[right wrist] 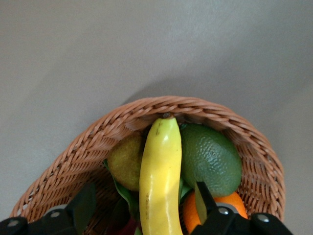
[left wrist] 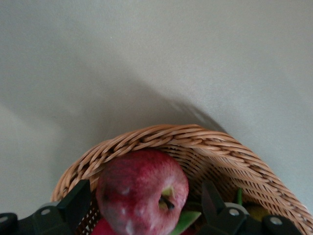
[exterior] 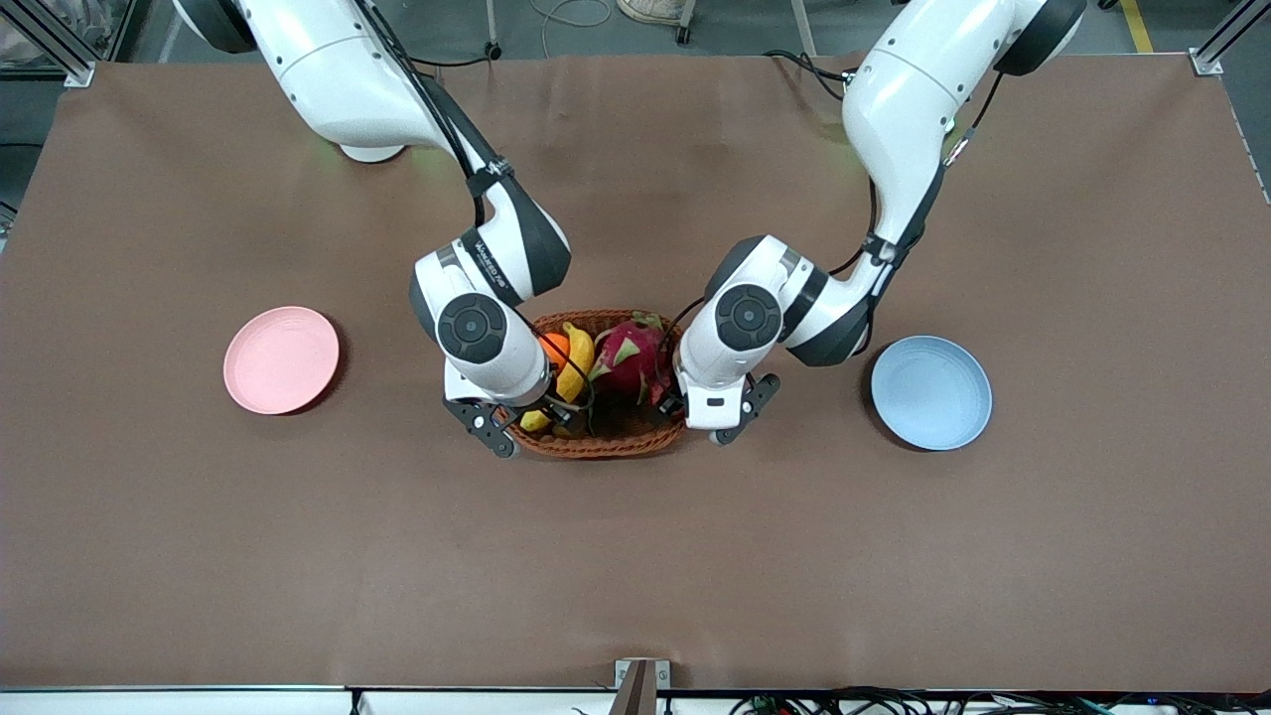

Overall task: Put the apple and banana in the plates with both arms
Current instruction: 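Grasp the red apple with the left gripper while the right gripper grasps the banana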

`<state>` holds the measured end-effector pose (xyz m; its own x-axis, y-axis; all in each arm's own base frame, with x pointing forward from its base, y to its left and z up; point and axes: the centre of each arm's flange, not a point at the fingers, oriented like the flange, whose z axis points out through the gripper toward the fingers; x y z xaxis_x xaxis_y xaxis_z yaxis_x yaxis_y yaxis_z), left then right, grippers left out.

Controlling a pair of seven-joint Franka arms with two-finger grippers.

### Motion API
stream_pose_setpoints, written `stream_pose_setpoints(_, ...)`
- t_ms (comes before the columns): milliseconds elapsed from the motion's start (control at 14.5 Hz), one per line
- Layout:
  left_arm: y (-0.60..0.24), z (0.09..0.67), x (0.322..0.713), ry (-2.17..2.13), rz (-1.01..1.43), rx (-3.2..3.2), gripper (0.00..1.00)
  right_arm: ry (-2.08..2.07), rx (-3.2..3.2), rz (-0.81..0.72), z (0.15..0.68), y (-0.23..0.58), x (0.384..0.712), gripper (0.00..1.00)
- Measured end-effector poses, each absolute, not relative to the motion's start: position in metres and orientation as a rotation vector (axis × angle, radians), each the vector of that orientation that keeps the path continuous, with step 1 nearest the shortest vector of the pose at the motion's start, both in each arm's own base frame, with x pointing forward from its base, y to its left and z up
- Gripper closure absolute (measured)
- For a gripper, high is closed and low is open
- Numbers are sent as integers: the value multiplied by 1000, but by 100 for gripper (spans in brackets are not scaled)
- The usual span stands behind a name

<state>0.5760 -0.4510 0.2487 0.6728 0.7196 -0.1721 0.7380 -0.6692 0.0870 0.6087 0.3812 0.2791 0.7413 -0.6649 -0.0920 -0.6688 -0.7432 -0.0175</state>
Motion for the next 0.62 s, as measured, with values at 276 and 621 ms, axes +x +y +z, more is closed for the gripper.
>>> stream_pose_setpoints(276,-458,238,570,1199,-194,2739,8,1145,-2848,187,271,383,607,16)
stream_pose_setpoints(621,-457,246,574,1201,-190,2736,19,1163,-2864,218,249,383,604,24)
